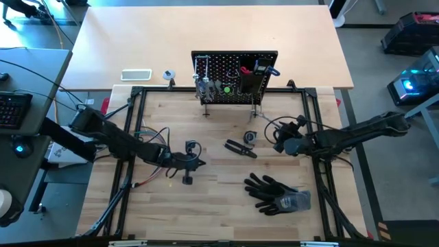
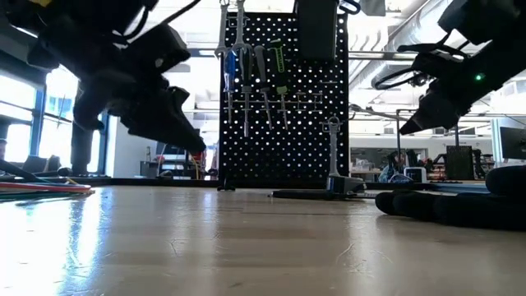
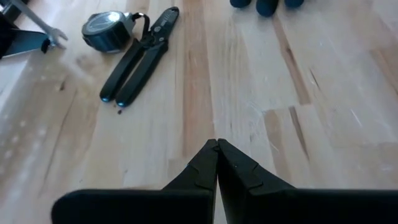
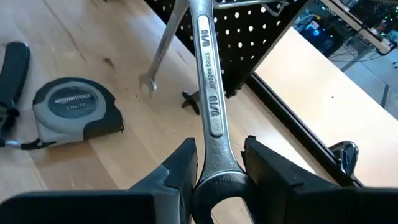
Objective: Hang tools onto peg board
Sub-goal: Hang the wrench on the peg board
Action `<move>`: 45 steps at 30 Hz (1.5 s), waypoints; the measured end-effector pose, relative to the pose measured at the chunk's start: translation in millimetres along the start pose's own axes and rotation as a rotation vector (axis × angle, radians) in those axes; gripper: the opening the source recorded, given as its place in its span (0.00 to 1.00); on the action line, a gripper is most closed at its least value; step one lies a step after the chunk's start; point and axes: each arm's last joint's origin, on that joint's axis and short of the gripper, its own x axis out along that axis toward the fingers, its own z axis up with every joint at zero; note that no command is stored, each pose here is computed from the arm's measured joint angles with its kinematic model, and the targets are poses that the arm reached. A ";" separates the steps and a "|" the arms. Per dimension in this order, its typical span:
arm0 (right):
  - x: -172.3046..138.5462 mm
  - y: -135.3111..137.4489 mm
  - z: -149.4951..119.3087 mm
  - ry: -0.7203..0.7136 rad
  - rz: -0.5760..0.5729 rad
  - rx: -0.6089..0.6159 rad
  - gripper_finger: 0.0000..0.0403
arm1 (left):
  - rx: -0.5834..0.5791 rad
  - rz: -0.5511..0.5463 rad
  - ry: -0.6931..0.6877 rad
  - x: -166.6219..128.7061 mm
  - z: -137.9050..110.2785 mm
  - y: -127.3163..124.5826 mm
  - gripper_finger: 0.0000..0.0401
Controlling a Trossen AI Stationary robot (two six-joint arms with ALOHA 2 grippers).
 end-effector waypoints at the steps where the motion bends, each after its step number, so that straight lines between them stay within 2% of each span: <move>1: 0.2 -0.1 -0.4 0.002 -0.001 -0.005 0.26 | 0.001 -0.001 0.001 1.9 -0.9 -0.8 0.00; 9: 0.5 -0.2 -0.5 0.006 0.006 -0.012 0.26 | 0.002 -0.002 -0.019 11.1 -2.8 -3.2 0.00; 16: 6.1 -5.8 -0.1 0.026 -0.045 0.008 0.26 | -0.005 0.002 -0.021 11.6 -2.5 -1.4 0.00; 20: 8.8 -6.5 -0.3 0.058 0.001 0.005 0.26 | -0.005 0.001 -0.021 11.6 -2.5 -1.6 0.00; 26: 8.8 -6.3 0.0 0.056 0.004 0.008 0.26 | -0.006 0.000 -0.025 11.6 -2.2 -1.6 0.00; 35: 11.8 -11.3 0.8 0.048 -0.081 0.015 0.26 | -0.006 0.000 -0.026 11.6 -2.1 -1.6 0.00; 45: 30.3 -5.1 6.0 0.067 -0.082 0.001 0.26 | -0.009 0.000 -0.036 11.5 -1.0 -1.5 0.00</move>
